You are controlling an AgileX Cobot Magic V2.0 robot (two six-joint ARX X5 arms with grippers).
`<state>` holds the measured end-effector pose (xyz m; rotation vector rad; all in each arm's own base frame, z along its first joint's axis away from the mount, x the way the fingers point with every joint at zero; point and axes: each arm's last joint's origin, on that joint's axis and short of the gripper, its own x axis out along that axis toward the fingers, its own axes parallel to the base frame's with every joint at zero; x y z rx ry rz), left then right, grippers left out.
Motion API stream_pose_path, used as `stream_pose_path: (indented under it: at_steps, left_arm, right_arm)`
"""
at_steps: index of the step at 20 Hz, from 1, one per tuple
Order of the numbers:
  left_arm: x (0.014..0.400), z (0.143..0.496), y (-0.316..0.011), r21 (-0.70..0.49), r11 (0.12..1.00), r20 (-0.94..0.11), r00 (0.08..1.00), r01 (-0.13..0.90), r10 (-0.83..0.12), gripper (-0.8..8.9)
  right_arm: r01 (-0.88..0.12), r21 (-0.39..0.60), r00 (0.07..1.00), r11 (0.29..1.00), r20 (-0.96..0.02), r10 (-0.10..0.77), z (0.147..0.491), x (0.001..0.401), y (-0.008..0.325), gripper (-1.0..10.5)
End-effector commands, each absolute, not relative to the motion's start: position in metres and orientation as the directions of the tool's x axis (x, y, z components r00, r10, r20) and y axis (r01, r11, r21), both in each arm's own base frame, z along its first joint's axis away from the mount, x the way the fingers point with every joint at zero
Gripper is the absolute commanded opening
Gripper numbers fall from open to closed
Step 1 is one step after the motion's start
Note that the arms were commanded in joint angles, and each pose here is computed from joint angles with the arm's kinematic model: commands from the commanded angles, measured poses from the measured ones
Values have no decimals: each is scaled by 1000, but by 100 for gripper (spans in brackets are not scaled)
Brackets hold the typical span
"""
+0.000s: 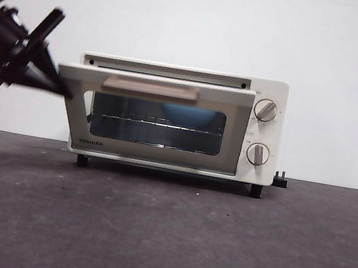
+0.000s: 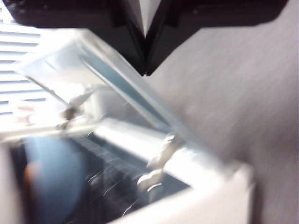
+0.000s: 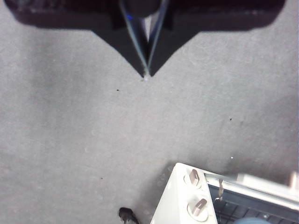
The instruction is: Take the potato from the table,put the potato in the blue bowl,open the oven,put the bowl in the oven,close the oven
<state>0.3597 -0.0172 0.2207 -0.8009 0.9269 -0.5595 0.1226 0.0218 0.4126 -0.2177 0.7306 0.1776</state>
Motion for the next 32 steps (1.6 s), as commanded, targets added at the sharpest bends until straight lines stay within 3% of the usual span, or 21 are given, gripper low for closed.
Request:
stream_pose_path:
  at_steps: [1,8,15,20,22,27,32]
  left_arm:
    - [370,241,-21,-807,580,-443,532,115,-721,-7]
    - [385,289,-22,-787,581,-367,602,205,-709,-7]
    - [376,293,-24,-814,538,-363,531,219,-765,-7]
    - [324,340,-27,-701,605,-387,511,377,-767,-6]
    - [292,366,-28,-604,660,-393,554,446,-734,-6]
    - [211,421,-21,-347,830,-345,764,436,-545,-4]
    - [162,446,-20,-282,830,-225,808,481,-545,-4]
  right_arm:
    - [-230,-125,733,965,-674,87,412,123,22,-3]
    - [-235,-119,740,965,-665,98,412,124,22,-3]
    - [-255,-95,736,962,-664,129,413,124,23,-2]
    - [-260,-99,709,961,-695,120,410,121,23,-1]
    - [-259,-98,707,961,-697,120,409,121,23,0]
    - [-260,-98,700,961,-704,118,408,124,23,0]
    - [-265,-95,665,960,-739,111,403,140,26,0]
